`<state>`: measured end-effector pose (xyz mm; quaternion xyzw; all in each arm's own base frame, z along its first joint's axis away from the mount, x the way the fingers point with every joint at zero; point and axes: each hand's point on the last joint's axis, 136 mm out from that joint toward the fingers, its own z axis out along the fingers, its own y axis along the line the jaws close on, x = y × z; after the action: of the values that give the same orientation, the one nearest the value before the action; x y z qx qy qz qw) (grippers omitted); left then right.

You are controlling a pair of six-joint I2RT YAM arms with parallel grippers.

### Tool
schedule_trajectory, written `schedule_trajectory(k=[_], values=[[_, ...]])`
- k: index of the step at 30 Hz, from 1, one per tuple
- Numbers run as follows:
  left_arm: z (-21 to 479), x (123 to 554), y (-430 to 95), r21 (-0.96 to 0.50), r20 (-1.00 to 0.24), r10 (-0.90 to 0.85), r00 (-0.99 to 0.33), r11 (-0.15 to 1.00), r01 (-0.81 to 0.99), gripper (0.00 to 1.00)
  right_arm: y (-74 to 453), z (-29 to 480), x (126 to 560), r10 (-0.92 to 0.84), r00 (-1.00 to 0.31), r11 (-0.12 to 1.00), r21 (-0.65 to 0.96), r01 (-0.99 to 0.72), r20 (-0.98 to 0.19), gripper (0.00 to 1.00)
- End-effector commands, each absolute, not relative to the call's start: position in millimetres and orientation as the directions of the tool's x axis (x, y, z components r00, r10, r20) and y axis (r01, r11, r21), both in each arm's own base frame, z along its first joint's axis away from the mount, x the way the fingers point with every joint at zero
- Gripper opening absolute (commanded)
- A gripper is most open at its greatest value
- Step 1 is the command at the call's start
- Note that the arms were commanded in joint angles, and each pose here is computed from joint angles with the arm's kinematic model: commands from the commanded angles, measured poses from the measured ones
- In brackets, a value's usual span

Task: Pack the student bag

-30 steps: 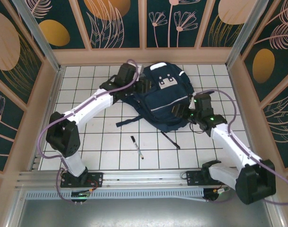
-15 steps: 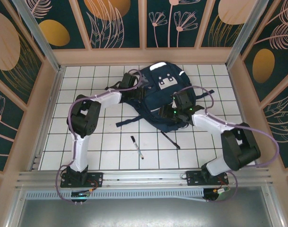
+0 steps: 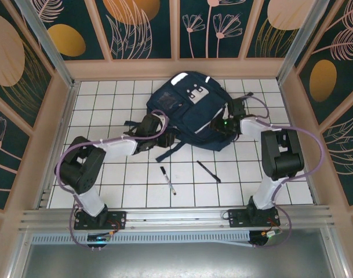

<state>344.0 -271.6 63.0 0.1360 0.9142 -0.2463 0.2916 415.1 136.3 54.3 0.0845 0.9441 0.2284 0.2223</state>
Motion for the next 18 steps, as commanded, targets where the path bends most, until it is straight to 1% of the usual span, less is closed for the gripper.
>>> schedule_trajectory(k=[1, 4, 7, 10, 13, 15, 18], values=[[79.6, 330.6, -266.8, -0.376, -0.597, 0.118, -0.793, 0.833, 0.406, 0.44, 118.0, 54.0, 431.5, 0.254, -0.876, 0.91, 0.409, 0.072, -0.411, 0.4], [112.3, 337.4, -265.6, -0.306, -0.644, 0.178, -0.744, 0.831, 0.464, 0.45, 113.6, 69.2, 427.5, 0.28, -0.86, 0.906, 0.413, 0.091, -0.426, 0.48], [159.4, 364.4, -260.0, -0.233, -0.722, 0.142, -0.678, 0.872, 0.431, 0.49, 116.9, 87.1, 415.0, 0.284, -0.853, 0.893, 0.445, 0.069, -0.438, 0.52], [187.3, 396.0, -260.8, -0.262, -0.749, 0.065, -0.659, 0.885, 0.385, 0.5, 115.3, 106.6, 400.2, 0.295, -0.839, 0.888, 0.456, 0.064, -0.457, 0.55], [183.2, 429.0, -266.0, -0.273, -0.735, 0.048, -0.676, 0.892, 0.36, 0.5, 108.0, 122.6, 382.3, 0.316, -0.818, 0.888, 0.454, 0.076, -0.48, 0.57], [173.3, 446.7, -273.8, -0.258, -0.732, 0.069, -0.678, 0.893, 0.369, 0.5, 102.3, 131.7, 370.2, 0.335, -0.804, 0.886, 0.454, 0.091, -0.492, 0.58], [156.1, 472.9, -282.5, -0.209, -0.746, 0.101, -0.659, 0.903, 0.375, 0.5, 106.4, 139.4, 351.3, 0.328, -0.807, 0.874, 0.483, 0.062, -0.49, 0.58]])
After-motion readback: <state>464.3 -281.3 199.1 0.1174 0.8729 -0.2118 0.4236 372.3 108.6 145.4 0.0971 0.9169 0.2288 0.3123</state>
